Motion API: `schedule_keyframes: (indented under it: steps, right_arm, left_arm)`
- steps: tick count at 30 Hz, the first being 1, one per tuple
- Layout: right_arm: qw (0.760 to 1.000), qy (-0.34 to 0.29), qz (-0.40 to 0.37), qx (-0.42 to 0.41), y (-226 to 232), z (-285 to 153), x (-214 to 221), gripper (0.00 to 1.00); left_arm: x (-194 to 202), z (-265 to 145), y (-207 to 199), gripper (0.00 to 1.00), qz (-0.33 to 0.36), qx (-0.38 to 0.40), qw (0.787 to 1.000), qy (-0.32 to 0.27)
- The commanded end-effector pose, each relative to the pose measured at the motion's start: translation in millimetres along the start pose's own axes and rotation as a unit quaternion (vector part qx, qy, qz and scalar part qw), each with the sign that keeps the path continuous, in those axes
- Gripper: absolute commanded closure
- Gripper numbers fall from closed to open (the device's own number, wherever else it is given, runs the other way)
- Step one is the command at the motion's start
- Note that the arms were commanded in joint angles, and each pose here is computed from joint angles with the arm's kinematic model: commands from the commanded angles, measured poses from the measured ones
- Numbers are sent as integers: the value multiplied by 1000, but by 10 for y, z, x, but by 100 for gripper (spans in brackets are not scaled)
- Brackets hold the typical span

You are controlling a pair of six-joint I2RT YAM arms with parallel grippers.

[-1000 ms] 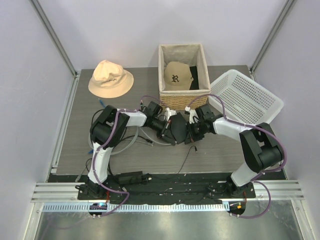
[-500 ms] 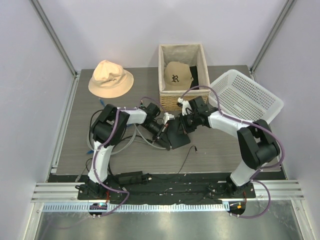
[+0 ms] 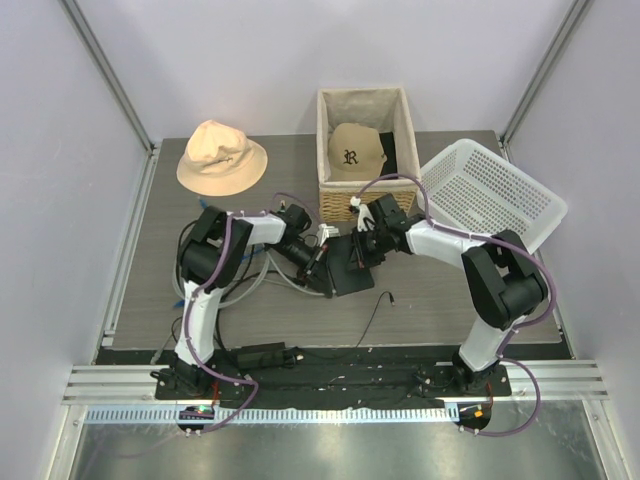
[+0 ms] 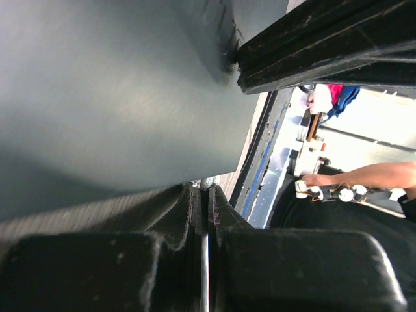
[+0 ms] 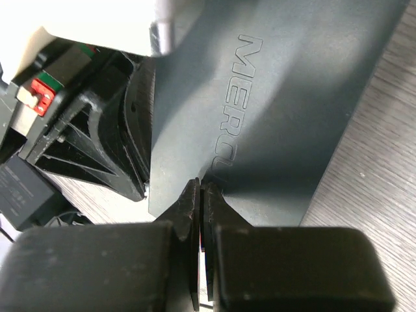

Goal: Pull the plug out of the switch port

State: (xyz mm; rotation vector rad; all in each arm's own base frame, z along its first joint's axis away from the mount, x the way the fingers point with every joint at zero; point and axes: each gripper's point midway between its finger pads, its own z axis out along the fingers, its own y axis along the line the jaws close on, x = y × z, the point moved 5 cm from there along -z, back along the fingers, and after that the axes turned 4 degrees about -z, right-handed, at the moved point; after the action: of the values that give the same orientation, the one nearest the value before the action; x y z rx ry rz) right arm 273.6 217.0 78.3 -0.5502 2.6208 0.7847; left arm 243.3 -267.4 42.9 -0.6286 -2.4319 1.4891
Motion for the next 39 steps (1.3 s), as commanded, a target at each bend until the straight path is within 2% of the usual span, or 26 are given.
schedule_keyframes:
  steps: [1, 2, 4, 5, 6, 8, 10, 14, 17, 19, 22, 23, 26, 27, 29, 32, 39]
  right_arm:
    - [991, 51, 34, 122, -502, 99, 284, 99]
    - [990, 47, 45, 126, -562, 79, 268, 99]
    - [989, 46, 55, 129, -615, 71, 262, 99]
    - [989, 44, 58, 128, -635, 69, 251, 99]
    - [990, 42, 55, 124, -641, 68, 234, 99]
    - [992, 42, 50, 112, -619, 78, 222, 99]
    - [994, 41, 28, 95, -558, 102, 194, 99]
    - [995, 41, -1, 87, -487, 99, 201, 99]
    - [996, 36, -7, 82, -473, 81, 183, 99]
    - [997, 24, -17, 72, -414, 31, 99, 99]
    - [999, -4, -29, 41, -276, -66, -58, 99]
    - [999, -10, -36, 25, -209, -87, -94, 99]
    - [999, -12, -48, 18, -121, -116, -85, 99]
    - [999, -6, -49, 17, -113, -112, -48, 99]
    - [999, 9, -48, 20, -133, -79, 42, 99]
    - [998, 17, -46, 26, -170, -45, 68, 99]
    - [998, 33, -42, 22, -169, 27, 131, 99]
  left_arm:
    - [262, -137, 264, 100, -59, -81, 995, 21]
    - [294, -153, 268, 100, -44, -71, 996, 29]
    - [384, -189, 265, 100, -60, -72, 993, 67]
    - [363, -216, 270, 100, -30, -72, 994, 76]
    - [456, -244, 248, 100, -49, -71, 991, 102]
    - [509, -276, 299, 100, -40, -83, 988, 123]
    - [471, -348, 322, 100, -19, -99, 988, 119]
    - [100, -538, 322, 100, 46, -113, 989, 83]
    - [31, -533, 377, 100, 37, -110, 989, 90]
    - [31, -504, 330, 100, 25, -88, 992, 84]
    - [52, -468, 309, 99, 12, -95, 993, 67]
    - [48, -447, 338, 74, 15, -99, 993, 56]
    - [-2, -441, 332, 53, 6, -100, 995, 30]
    - [-21, -431, 341, 50, 1, -98, 995, 24]
    - [-81, -387, 368, 46, -15, -91, 996, 3]
    - [-160, -332, 432, 47, -41, -99, 994, -30]
    - [-197, -300, 534, 49, -40, -135, 987, -80]
